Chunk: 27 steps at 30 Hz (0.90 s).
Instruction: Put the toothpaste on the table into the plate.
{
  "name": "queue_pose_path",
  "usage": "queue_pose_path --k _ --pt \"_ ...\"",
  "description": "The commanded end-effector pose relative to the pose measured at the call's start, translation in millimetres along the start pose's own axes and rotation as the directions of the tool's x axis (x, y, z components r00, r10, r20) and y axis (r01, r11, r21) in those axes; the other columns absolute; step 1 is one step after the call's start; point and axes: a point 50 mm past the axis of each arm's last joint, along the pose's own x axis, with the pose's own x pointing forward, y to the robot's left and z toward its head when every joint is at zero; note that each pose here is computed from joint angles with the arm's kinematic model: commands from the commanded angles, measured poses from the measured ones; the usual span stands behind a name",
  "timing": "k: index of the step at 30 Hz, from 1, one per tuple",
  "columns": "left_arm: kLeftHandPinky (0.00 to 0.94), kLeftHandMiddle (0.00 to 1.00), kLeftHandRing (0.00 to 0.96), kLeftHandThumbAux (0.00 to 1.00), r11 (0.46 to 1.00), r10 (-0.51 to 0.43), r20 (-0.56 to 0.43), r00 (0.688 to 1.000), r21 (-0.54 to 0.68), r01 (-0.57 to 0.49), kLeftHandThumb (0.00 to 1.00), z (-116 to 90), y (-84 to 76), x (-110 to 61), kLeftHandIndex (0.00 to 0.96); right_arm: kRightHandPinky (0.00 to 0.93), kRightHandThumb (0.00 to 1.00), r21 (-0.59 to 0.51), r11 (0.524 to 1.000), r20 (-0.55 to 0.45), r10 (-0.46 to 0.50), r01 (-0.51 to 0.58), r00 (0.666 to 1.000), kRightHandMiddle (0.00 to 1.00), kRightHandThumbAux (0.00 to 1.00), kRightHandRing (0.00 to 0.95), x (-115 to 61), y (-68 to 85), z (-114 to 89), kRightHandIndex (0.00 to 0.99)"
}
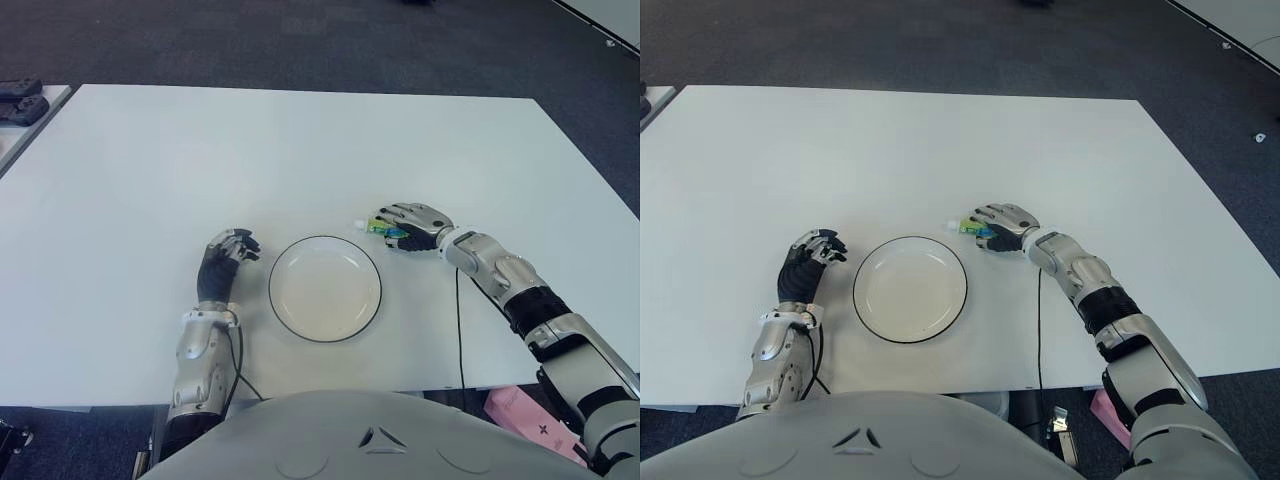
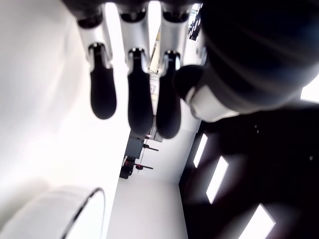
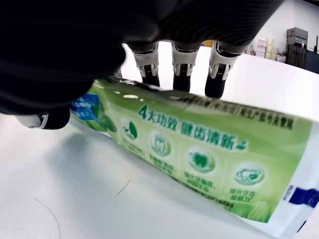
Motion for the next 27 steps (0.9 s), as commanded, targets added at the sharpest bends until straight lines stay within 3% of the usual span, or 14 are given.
queue_pose_path --k 1,16,27 --pt "0.523 0.546 0.535 0.717 1.000 0.014 -0.124 0.992 0.006 -0.014 0.712 -21 5.7 -13.1 0.437 0.000 0.579 0.011 0.998 -0.038 0.064 -0.063 0.997 0.000 0.147 0.000 -2.6 17.2 -6 0.000" --pt "0.519 0.537 0.530 0.717 0.998 0.053 -0.129 0.990 0.032 -0.049 0.716 -19 10.9 -18.8 0.436 0.000 0.589 0.118 0.993 -0.163 0.030 -0.010 0.986 0.000 0.130 0.000 0.1 43.9 -17 0.000" --pt "0.517 0.551 0.540 0.717 0.999 0.044 -0.113 0.993 0.034 -0.041 0.716 -17 13.4 -20.6 0.436 0.000 0.589 0.187 0.982 -0.214 0.007 0.034 0.977 0.000 0.124 0.000 1.4 63.3 -11 0.000"
